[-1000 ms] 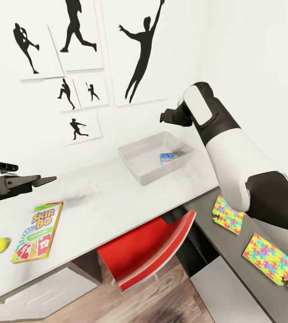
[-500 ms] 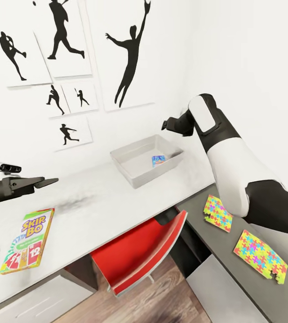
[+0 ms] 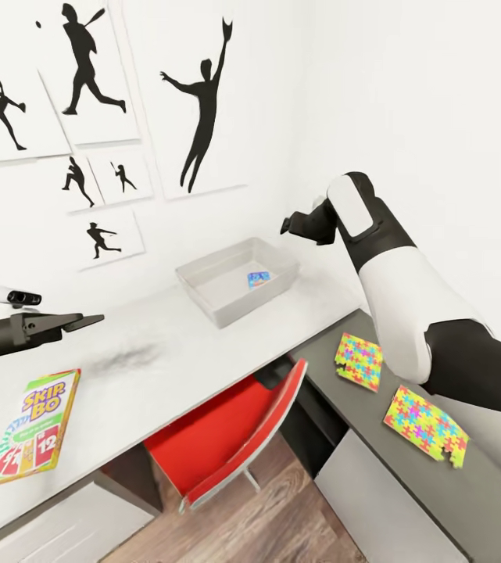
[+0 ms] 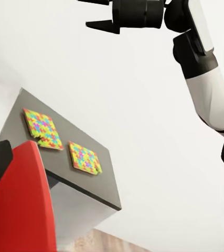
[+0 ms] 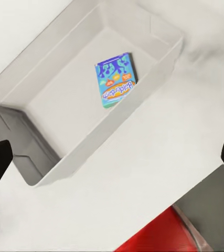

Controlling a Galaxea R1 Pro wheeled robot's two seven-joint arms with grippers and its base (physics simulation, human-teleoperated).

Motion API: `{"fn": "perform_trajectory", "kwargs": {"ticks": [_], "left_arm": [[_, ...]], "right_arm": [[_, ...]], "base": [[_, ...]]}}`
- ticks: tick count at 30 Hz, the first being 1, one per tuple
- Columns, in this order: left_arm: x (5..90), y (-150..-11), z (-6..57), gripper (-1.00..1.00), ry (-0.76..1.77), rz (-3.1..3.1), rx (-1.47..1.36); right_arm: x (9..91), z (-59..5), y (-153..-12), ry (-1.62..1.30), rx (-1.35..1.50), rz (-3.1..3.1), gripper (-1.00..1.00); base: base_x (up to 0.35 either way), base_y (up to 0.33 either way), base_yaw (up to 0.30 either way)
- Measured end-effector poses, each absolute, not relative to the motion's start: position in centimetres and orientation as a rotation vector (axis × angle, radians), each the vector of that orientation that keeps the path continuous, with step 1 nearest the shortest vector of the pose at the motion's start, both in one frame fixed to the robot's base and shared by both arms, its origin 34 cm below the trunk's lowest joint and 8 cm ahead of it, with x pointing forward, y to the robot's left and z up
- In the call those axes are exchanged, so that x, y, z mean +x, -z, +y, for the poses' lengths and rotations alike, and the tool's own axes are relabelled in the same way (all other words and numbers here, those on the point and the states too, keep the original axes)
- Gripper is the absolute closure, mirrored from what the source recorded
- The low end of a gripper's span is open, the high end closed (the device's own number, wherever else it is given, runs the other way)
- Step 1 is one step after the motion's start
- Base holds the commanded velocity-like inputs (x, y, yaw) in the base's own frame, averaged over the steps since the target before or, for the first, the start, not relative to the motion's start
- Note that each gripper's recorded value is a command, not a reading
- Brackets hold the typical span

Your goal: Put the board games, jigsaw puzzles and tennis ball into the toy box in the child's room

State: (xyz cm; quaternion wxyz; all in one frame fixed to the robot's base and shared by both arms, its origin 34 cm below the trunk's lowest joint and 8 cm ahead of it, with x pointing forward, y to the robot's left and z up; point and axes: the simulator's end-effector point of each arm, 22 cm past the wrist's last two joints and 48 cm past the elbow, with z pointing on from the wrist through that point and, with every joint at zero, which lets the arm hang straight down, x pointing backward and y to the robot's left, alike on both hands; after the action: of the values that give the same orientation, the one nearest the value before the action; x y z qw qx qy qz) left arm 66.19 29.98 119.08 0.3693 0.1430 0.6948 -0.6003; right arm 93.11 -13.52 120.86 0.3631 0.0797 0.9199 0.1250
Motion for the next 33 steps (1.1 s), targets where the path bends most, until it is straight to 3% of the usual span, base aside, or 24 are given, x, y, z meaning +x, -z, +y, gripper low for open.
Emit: {"fn": "perform_trajectory", "kwargs": {"ticks": [11,33], "left_arm": [[65.7,-119.7,30.0,-1.0,1.536,1.776,0.375],[64.8,-120.8,30.1,-1.0,1.519,1.757,0.392]], "right_arm": [[92.7,-13.4,-122.2,-0.322,0.203,2.349,-1.0],[91.4,-13.4,-122.3,-0.328,0.21,2.348,-1.0]], "base": [[-0.143,0.0,-0.109],[-0.008,0.0,-0.104]]}}
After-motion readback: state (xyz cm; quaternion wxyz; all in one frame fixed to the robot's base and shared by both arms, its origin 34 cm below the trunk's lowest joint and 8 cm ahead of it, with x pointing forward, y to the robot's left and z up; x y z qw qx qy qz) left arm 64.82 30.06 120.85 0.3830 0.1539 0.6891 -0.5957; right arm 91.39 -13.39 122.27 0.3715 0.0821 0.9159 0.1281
